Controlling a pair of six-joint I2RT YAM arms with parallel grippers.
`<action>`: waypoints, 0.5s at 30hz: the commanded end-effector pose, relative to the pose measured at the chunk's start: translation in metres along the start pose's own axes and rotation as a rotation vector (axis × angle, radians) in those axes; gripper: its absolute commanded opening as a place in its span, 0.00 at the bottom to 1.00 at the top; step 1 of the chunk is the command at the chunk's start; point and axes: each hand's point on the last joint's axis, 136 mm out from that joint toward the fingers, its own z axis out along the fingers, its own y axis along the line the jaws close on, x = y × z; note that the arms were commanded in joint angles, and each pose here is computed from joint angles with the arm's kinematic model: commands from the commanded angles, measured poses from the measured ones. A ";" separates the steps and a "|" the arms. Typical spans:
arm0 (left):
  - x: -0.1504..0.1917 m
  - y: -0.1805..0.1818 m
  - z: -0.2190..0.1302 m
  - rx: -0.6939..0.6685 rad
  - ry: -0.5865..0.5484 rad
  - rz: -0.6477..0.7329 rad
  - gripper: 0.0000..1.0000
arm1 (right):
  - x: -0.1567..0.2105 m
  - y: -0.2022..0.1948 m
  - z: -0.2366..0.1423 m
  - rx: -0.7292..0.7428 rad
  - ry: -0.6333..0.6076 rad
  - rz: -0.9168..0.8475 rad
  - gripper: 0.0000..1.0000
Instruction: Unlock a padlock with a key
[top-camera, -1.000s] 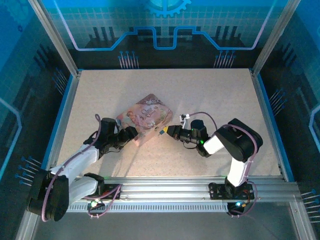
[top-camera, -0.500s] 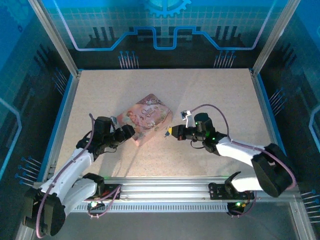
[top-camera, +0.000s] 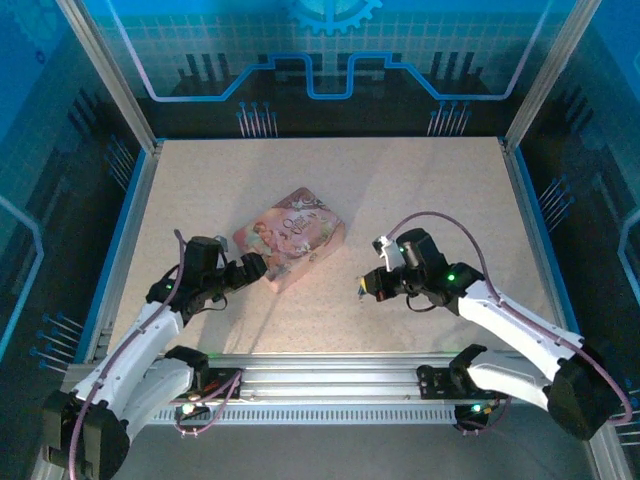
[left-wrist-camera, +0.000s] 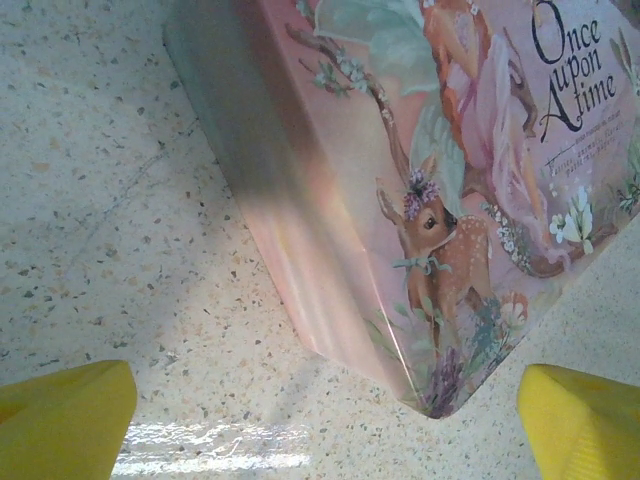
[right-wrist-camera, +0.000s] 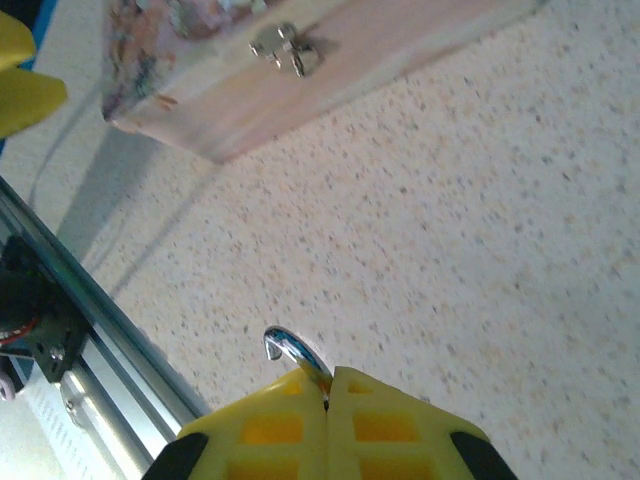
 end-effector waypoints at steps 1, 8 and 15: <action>-0.003 0.001 -0.005 -0.014 -0.011 0.020 0.99 | 0.026 -0.010 -0.002 0.049 0.084 0.025 0.06; -0.001 0.003 -0.003 -0.012 -0.004 0.016 0.99 | 0.050 -0.025 0.009 0.099 0.191 0.081 0.06; 0.000 0.002 -0.003 -0.007 -0.002 0.014 0.99 | 0.059 -0.037 0.026 0.139 0.260 0.118 0.05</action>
